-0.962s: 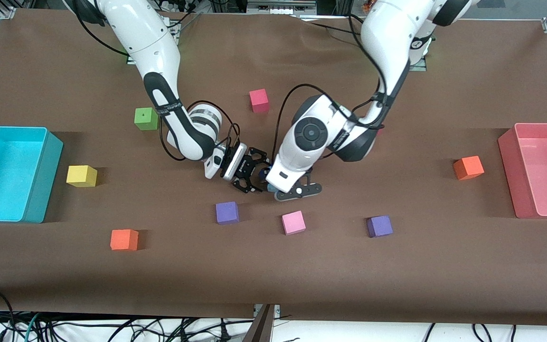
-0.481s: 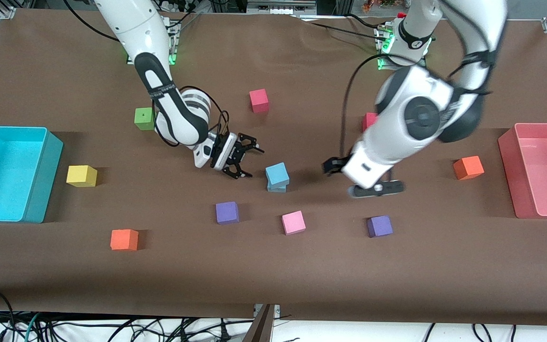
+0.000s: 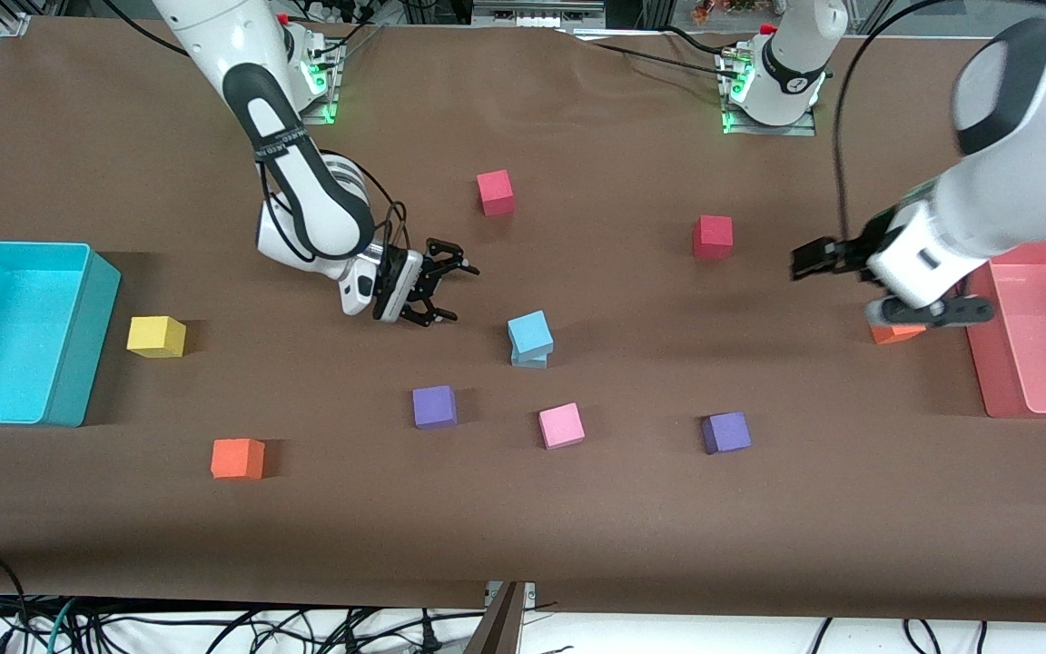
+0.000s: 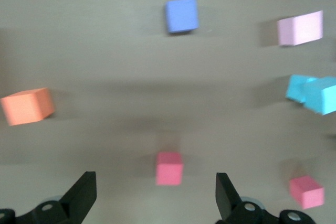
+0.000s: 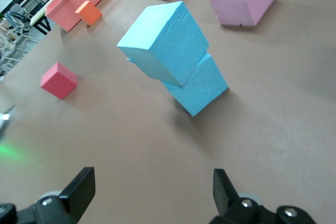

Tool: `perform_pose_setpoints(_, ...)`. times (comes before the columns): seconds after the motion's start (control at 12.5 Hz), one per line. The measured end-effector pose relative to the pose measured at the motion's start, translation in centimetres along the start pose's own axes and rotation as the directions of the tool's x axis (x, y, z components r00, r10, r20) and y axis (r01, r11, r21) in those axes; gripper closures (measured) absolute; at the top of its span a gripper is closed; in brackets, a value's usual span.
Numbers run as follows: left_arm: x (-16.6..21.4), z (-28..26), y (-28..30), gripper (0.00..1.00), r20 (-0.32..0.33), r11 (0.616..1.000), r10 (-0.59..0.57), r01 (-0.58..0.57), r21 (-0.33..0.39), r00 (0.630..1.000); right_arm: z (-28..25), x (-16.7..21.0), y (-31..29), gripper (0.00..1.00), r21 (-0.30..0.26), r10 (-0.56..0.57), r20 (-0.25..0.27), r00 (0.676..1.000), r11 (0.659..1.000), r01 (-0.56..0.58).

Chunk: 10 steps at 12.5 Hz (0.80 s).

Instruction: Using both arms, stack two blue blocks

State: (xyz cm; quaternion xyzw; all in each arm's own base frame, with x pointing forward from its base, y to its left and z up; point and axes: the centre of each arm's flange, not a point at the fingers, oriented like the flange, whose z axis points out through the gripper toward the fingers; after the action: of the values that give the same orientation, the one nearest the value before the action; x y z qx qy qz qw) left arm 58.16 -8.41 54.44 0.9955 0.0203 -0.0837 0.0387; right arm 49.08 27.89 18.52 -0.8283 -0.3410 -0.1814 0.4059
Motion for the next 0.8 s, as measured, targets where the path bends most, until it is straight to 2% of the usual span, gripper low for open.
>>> perform_pose_setpoints(0.24,-3.0,-3.4,-1.8,0.00,-0.014,0.998,0.041,-0.040,0.053,0.999,-4.8,2.8,-0.2,0.00,0.044,0.088,0.095,0.992,0.995,-0.092)
perform_pose_setpoints(0.4,-3.8,-4.2,-3.4,0.00,-0.017,0.996,0.052,-0.050,0.070,0.999,-8.2,4.0,-0.4,0.00,0.035,0.131,0.187,0.974,0.990,-0.139)
perform_pose_setpoints(0.56,-3.9,-4.0,-4.3,0.00,-0.011,0.996,0.052,-0.051,0.078,0.999,-12.1,4.5,-0.3,0.00,-0.014,0.175,0.306,0.936,0.984,-0.179)
perform_pose_setpoints(0.8,-3.9,-3.4,-4.3,0.00,0.003,0.995,0.053,-0.053,0.079,0.999,-19.1,3.3,2.4,0.00,-0.154,0.242,0.443,0.863,0.969,-0.193)
